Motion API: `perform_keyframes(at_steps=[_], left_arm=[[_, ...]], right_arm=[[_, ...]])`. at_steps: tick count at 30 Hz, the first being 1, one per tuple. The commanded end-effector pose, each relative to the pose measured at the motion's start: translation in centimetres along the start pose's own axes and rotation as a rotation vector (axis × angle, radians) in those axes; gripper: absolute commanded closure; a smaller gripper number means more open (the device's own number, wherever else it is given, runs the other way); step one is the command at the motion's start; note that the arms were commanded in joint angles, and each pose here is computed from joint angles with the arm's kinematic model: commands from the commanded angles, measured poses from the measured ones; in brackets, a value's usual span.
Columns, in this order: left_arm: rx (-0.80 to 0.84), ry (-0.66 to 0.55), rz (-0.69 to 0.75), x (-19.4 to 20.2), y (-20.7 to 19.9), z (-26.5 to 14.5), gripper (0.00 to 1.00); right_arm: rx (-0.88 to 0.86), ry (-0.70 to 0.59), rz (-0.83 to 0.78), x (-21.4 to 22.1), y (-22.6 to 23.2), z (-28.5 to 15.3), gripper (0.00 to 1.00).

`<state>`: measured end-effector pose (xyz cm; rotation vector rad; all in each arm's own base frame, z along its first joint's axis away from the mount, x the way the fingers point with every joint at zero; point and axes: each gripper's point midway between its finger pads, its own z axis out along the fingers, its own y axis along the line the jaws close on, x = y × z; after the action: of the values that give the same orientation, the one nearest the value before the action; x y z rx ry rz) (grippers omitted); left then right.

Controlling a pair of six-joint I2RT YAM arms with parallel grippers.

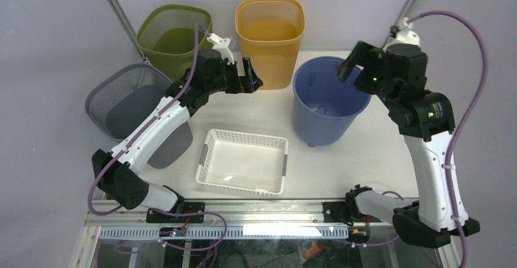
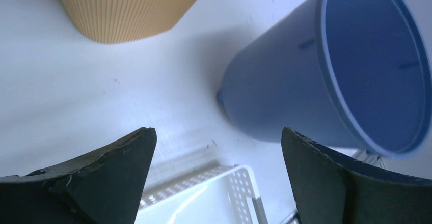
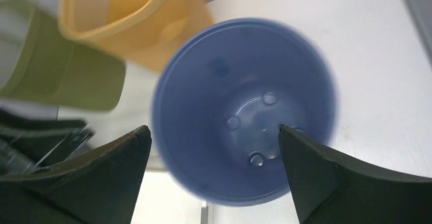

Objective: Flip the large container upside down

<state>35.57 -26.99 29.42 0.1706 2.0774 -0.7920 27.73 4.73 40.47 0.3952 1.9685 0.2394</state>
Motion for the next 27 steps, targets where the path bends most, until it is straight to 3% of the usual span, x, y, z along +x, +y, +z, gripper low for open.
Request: perform_keyframes(at_steps=[1,6,11,13,16,19,21,25,27], left_arm=[[0.034,0.026,-0.047,2.3,-0.3,-2.6,0.01],[-0.058,0.054,-0.048,5.0,1.9,-5.4,0.01],[-0.129,0.029,-0.066,6.1,3.5,-7.6,0.01],[-0.170,0.026,-0.067,6.3,4.3,-8.2,0.01],[-0.217,0.014,-0.061,6.0,5.0,-9.0,0.01],[-0.233,-0.002,-0.057,5.8,5.3,-9.5,0.01],[-0.240,-0.006,-0.058,5.9,5.4,-9.6,0.01],[-0.236,-0.001,-0.056,6.2,5.5,-9.6,0.01],[-0.235,-0.003,-0.058,6.1,5.4,-9.6,0.01]], right_arm=[[-0.091,0.068,-0.205,2.4,5.1,0.8,0.01],[-0.145,0.171,-0.337,6.4,10.7,2.6,0.01],[-0.180,0.309,-0.408,11.1,12.9,5.0,0.03],[-0.148,0.337,-0.438,12.7,13.0,5.8,0.17],[-0.087,0.337,-0.452,13.7,12.2,7.0,0.49],[-0.090,0.325,-0.447,14.0,12.1,7.3,0.73],[-0.093,0.329,-0.451,14.2,12.2,7.4,0.75],[-0.065,0.357,-0.477,15.1,11.7,8.0,0.64],[-0.055,0.364,-0.482,15.5,11.6,8.3,0.68]])
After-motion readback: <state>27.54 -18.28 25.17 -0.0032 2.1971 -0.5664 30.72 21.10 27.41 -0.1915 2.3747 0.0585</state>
